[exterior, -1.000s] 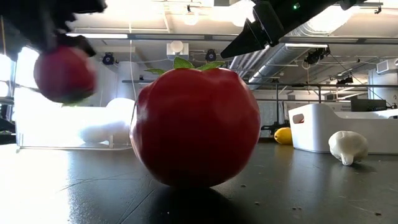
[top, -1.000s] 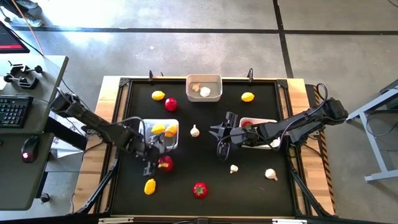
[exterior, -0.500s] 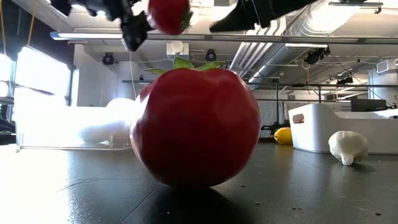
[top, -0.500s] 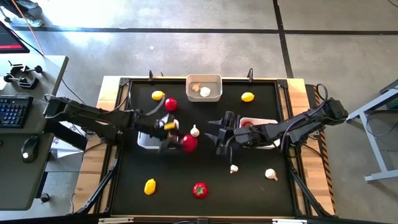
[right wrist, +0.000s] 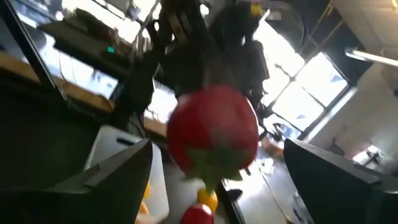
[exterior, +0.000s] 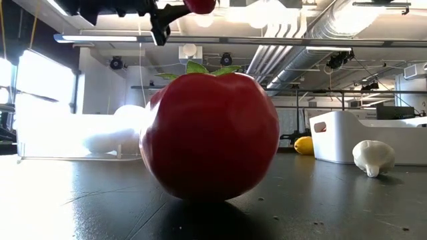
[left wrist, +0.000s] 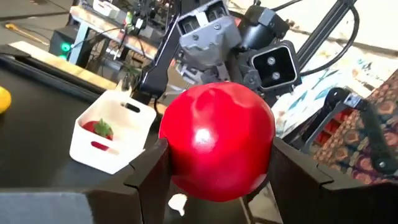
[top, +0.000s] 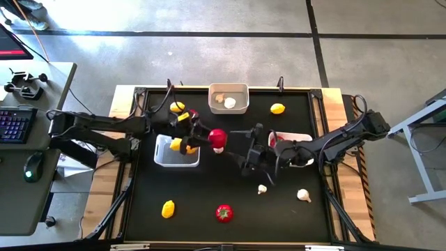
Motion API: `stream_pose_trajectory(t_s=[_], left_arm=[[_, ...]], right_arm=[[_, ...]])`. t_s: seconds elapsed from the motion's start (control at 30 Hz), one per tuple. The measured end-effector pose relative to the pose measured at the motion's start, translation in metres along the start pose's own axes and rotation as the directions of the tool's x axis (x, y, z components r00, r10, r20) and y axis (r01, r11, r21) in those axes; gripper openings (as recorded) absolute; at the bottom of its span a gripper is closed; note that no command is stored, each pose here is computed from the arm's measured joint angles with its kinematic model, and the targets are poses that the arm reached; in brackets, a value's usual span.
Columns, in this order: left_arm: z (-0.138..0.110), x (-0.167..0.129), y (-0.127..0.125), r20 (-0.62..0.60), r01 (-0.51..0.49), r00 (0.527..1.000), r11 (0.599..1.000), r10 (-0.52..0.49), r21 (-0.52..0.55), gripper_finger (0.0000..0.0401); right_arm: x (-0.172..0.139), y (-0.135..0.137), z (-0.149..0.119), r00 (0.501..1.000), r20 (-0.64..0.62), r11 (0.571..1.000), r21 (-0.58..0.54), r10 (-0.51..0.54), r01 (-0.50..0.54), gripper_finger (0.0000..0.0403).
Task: Sort produce into baskets
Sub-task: Put the red tomato into the bottom right white bin
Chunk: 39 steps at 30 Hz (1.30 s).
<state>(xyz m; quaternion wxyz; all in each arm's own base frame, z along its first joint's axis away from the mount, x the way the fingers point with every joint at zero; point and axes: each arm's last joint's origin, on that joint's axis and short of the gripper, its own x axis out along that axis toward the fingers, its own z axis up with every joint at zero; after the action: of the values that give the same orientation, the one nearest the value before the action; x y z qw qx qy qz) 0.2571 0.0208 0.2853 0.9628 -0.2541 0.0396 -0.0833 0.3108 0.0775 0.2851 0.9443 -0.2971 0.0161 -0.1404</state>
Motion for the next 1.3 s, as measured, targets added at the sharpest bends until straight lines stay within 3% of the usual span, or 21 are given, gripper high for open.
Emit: stream_pose_trajectory(t_s=[0.4,0.67,0.97,1.1,1.3], left_arm=[[0.0,0.023,0.01,0.043,0.059,0.997,0.998,-0.059,0.002,0.0206],[0.008,0.024,0.01,0.056,0.103,0.993,0.994,-0.105,0.031,0.0206],[0.009,0.022,0.015,0.044,0.085,0.995,0.995,-0.087,0.048,0.0206],[0.01,0.021,0.02,0.043,0.072,0.996,0.996,-0.074,0.052,0.0206],[0.006,0.02,0.026,-0.016,0.026,1.0,0.99,-0.024,0.14,0.0226]], right_arm=[[0.026,-0.01,-0.006,0.999,0.039,1.0,0.009,0.005,-0.005,0.0354],[0.04,-0.005,0.0,0.992,-0.1,0.995,-0.073,-0.081,0.074,0.0341],[0.038,-0.001,0.006,0.992,-0.102,0.995,-0.076,-0.078,0.071,0.0291],[0.038,-0.001,0.005,0.989,-0.116,0.993,-0.077,-0.096,0.087,0.0288],[0.038,0.001,0.001,0.98,-0.167,0.99,-0.108,-0.111,0.094,0.0286]])
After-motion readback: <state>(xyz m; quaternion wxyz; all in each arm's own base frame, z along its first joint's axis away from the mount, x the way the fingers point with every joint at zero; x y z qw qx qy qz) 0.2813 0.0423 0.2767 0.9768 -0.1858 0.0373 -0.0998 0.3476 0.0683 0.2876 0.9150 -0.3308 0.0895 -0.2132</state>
